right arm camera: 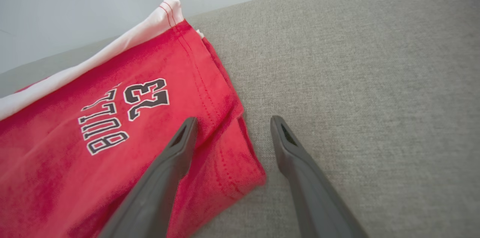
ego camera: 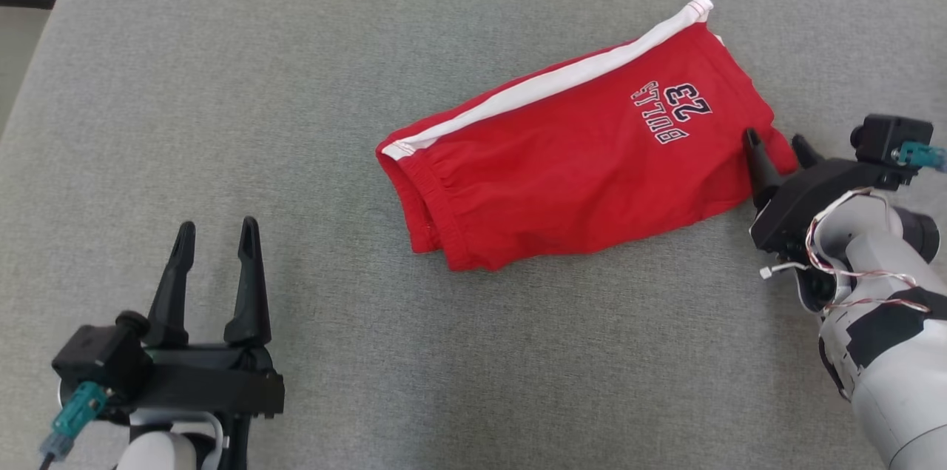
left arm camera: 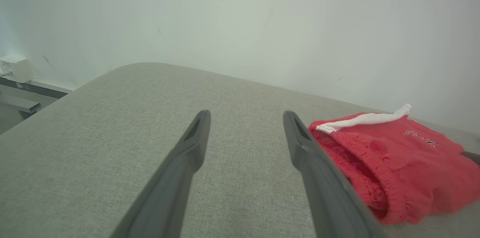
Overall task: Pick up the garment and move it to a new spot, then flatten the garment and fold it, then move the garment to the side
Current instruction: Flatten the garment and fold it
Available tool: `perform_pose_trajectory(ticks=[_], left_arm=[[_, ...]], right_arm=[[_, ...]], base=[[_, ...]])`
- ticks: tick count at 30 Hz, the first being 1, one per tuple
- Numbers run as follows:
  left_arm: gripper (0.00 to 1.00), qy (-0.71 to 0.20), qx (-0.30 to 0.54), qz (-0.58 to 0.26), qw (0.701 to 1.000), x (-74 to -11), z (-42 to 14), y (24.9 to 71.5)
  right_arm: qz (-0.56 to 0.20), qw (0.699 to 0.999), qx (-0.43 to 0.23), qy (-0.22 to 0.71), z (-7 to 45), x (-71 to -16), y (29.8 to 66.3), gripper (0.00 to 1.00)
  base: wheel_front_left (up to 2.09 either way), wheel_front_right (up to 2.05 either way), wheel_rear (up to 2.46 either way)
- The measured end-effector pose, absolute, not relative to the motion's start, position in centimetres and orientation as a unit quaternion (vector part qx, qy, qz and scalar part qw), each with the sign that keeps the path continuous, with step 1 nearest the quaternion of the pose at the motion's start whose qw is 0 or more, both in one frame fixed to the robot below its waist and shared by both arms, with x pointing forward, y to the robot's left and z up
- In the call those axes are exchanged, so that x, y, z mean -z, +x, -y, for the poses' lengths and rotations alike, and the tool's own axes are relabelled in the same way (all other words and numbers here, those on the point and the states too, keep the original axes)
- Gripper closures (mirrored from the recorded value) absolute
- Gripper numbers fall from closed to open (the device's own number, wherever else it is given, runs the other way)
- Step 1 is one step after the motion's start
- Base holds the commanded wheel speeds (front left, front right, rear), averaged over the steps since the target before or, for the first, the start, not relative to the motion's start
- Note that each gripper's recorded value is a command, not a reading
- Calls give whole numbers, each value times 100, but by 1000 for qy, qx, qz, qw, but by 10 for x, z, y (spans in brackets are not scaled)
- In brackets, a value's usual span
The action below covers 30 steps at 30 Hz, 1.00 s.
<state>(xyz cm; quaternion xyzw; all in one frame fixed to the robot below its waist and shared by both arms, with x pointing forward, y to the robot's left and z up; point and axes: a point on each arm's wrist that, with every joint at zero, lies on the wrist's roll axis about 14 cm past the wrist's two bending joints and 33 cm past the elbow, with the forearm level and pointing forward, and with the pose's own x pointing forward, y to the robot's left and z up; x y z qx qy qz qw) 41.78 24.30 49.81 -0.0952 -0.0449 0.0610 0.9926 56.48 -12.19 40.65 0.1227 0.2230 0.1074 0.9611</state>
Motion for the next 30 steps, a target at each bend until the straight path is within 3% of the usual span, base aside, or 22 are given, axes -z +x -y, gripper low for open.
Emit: perform_pose_trajectory(ticks=[4, 5, 6, 8, 16, 30], left_arm=[[0, -95, -70, 37, 992, -493, -246, 409], [0, -94, -71, 37, 992, -493, -247, 409], [0, -93, -72, 37, 992, -493, -247, 408], [0, -93, -71, 37, 992, -493, -247, 407], [0, -95, -64, 38, 993, -495, -242, 403], [0, -99, -25, 47, 994, -504, -215, 400]], right_arm=[[-235, 958, -106, 126, 119, -399, 560, 0], [-239, 957, -105, 129, 118, -397, 559, 30], [-242, 956, -104, 132, 117, -396, 559, 70], [-248, 954, -102, 135, 117, -393, 557, 100], [-230, 956, -96, 153, 117, -400, 547, 100], [-208, 959, -52, 187, 164, -410, 509, 100]], base=[[0, 0, 0], [0, 0, 0], [0, 0, 0], [0, 0, 0], [0, 0, 0], [0, 0, 0]])
